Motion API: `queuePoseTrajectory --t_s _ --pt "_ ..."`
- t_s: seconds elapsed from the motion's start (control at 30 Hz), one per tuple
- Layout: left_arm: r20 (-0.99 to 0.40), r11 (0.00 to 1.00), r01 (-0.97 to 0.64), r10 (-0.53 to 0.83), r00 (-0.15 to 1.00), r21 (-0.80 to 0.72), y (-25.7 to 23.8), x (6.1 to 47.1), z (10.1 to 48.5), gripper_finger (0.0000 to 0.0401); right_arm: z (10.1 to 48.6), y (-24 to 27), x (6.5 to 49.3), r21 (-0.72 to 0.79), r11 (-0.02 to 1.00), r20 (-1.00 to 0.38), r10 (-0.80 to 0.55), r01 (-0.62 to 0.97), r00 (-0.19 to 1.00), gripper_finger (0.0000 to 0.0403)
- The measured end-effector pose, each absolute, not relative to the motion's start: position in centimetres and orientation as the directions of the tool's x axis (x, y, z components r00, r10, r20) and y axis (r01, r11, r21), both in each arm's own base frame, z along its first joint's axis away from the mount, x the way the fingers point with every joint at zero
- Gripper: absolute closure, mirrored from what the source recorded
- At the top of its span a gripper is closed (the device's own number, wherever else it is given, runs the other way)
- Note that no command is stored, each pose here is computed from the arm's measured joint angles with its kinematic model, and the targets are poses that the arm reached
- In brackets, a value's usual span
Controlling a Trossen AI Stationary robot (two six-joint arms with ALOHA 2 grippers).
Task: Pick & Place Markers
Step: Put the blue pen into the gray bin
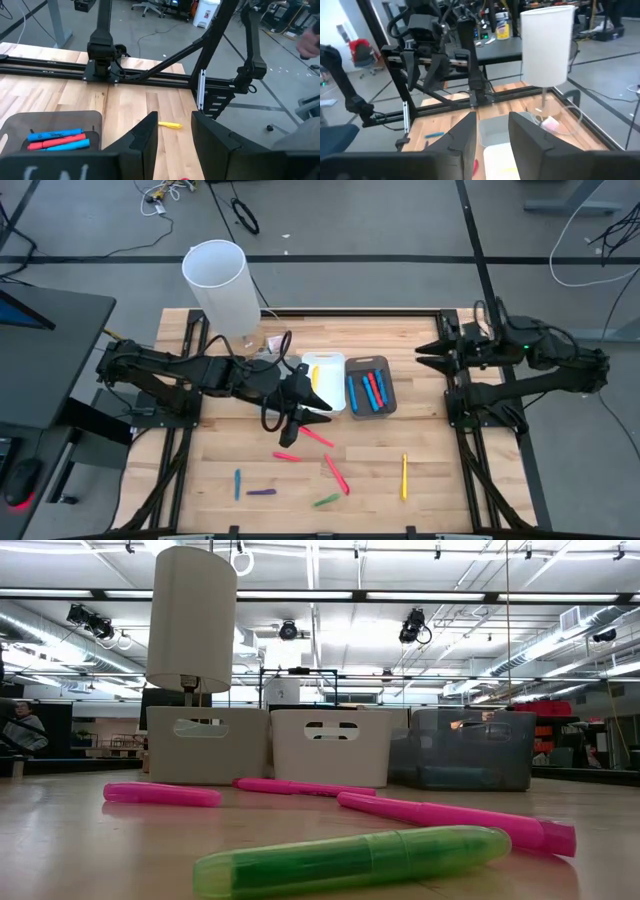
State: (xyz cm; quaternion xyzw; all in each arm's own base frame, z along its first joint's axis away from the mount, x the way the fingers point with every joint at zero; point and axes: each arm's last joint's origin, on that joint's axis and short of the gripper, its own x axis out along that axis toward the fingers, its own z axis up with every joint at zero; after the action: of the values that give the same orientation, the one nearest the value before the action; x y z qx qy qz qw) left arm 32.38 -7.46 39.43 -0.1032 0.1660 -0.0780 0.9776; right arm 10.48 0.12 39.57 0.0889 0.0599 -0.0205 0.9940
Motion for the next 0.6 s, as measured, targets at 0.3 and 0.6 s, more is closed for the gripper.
queuePoseTrajectory --t_s 0.3,0.6 --pt "-0.309 0.962 0.109 -0.187 0.933 -0.252 -7.5 32.4 39.4 0.0277 33.4 -0.3 6.3 0.325 0.930 -0.112 -0.143 0.172 0.983 0.0291" --pt "-0.309 0.961 0.108 -0.187 0.933 -0.256 -7.5 32.4 39.4 0.0277 26.8 -0.5 5.2 0.414 0.889 -0.079 -0.179 0.196 0.981 0.0291"
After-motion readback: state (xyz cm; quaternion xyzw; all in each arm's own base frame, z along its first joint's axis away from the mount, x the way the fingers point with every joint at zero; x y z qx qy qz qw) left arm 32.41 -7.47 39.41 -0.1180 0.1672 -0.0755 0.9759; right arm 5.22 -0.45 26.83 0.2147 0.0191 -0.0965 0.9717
